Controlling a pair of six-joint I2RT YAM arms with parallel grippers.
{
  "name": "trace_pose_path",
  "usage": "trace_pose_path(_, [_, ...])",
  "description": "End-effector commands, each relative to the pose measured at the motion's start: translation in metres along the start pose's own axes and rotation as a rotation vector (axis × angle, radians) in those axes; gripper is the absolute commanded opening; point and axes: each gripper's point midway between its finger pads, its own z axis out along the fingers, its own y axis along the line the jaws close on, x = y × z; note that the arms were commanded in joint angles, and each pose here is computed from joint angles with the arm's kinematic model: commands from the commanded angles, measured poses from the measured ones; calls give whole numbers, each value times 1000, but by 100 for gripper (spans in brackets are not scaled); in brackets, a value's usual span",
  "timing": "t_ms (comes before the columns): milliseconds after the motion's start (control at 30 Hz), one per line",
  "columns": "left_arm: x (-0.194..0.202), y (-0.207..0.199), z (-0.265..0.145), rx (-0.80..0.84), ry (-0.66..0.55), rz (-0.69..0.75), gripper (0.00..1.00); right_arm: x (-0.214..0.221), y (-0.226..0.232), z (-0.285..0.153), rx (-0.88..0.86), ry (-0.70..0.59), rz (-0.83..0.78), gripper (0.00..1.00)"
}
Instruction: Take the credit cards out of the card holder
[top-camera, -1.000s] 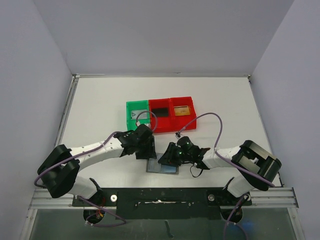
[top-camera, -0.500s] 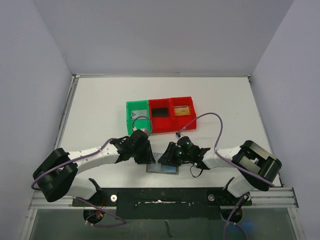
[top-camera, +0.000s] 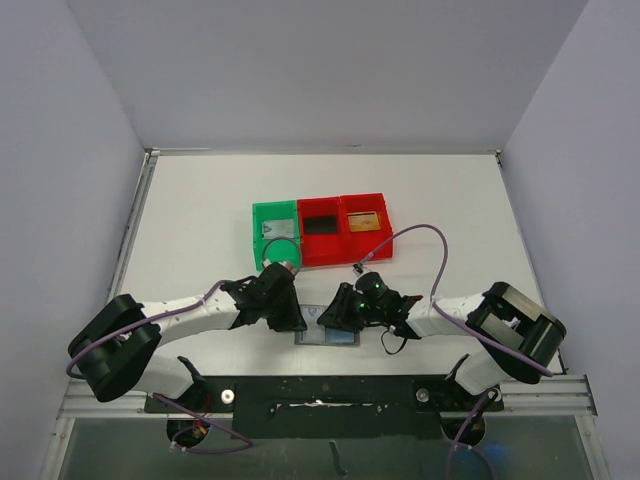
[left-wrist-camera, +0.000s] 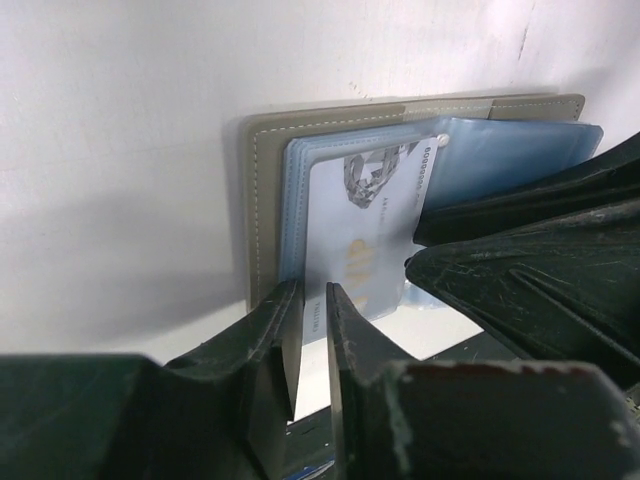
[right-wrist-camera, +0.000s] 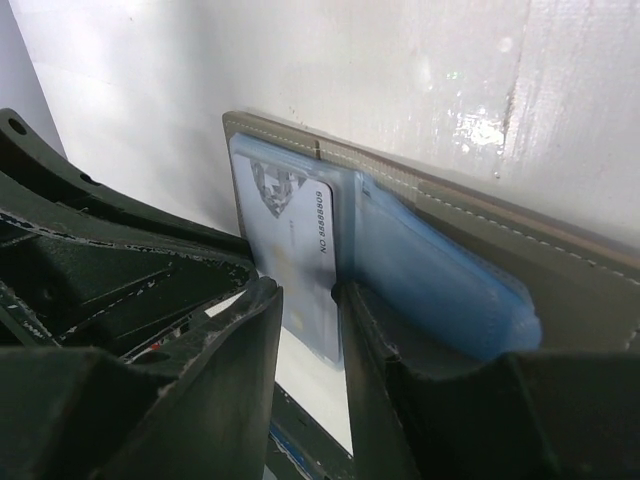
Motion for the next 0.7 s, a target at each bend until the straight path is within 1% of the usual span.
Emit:
trace_pose_path(0, [-4,-8,3,38,-20,10,13,6,4,1,-26,25,-46,29])
trace_pose_path(100, [-4,-6,5,31,-17,15,9,8,11,0,-68,26,-55,20])
trace_pose_path(167, [-4,-5,6,26,-14,22,6,5,19,-1,-109,16,-70,11])
trace_pose_path(300, [-4,-3,7,14,-12,38,1,5,34,-4,-170,25,-111,0])
trace_pose_path(467, [-6,2,8,-21,-12,49,0,3,36,-8,-173,26,-128,0])
trace_pose_path(667, [-6,7,8,-47,-19,46,0,-4,19,-17,-131,-1,-101,0])
